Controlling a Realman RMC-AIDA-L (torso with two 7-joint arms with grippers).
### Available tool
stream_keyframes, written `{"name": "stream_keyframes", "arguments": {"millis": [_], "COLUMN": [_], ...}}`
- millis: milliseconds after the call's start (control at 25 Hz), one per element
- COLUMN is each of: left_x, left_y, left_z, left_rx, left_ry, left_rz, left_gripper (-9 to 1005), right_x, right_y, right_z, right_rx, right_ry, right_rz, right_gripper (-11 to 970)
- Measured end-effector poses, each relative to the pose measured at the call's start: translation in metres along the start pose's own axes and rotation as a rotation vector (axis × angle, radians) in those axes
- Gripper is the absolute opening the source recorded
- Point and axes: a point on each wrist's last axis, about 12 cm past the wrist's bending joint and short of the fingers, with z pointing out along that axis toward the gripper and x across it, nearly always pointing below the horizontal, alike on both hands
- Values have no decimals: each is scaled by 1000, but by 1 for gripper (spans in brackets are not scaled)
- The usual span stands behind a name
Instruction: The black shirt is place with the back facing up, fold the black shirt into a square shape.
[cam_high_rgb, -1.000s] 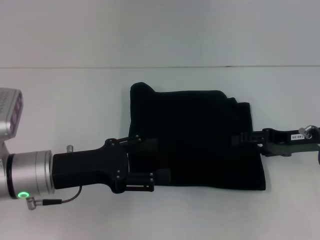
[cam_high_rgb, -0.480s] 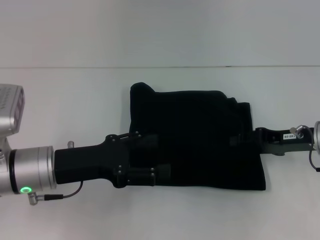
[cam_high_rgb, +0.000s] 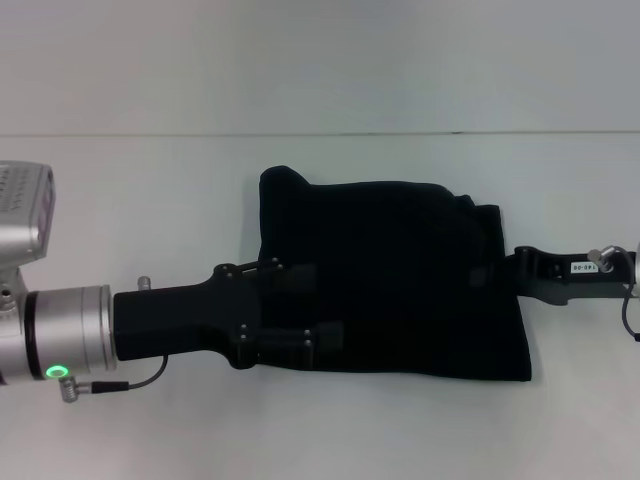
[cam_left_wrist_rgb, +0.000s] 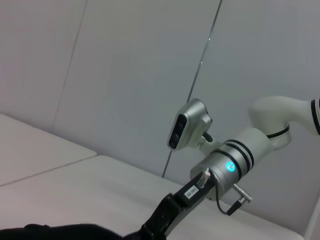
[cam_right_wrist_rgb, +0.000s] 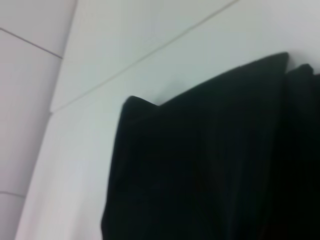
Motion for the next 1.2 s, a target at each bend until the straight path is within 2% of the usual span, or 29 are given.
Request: {"name": "stream_keyframes", "arguments": {"millis": [200,720,1200], "left_x": [-1,-3,-6], "left_y": [0,2,6], "left_z": [0,-2,-2], "left_rx": [1,-7,-16], "left_ry": [2,1,4], "left_rz": [-13,-43,-62], "left_gripper": [908,905,905], "right_x": [-3,-16,-23], "right_y": [3,20,25], "right_z": [-6,-19,-25], "right_rx": [-44,-121,-131], "right_ry": [-23,-52,-55], "right_rz": [-32,-170,-231], "right_gripper": [42,41,64]}}
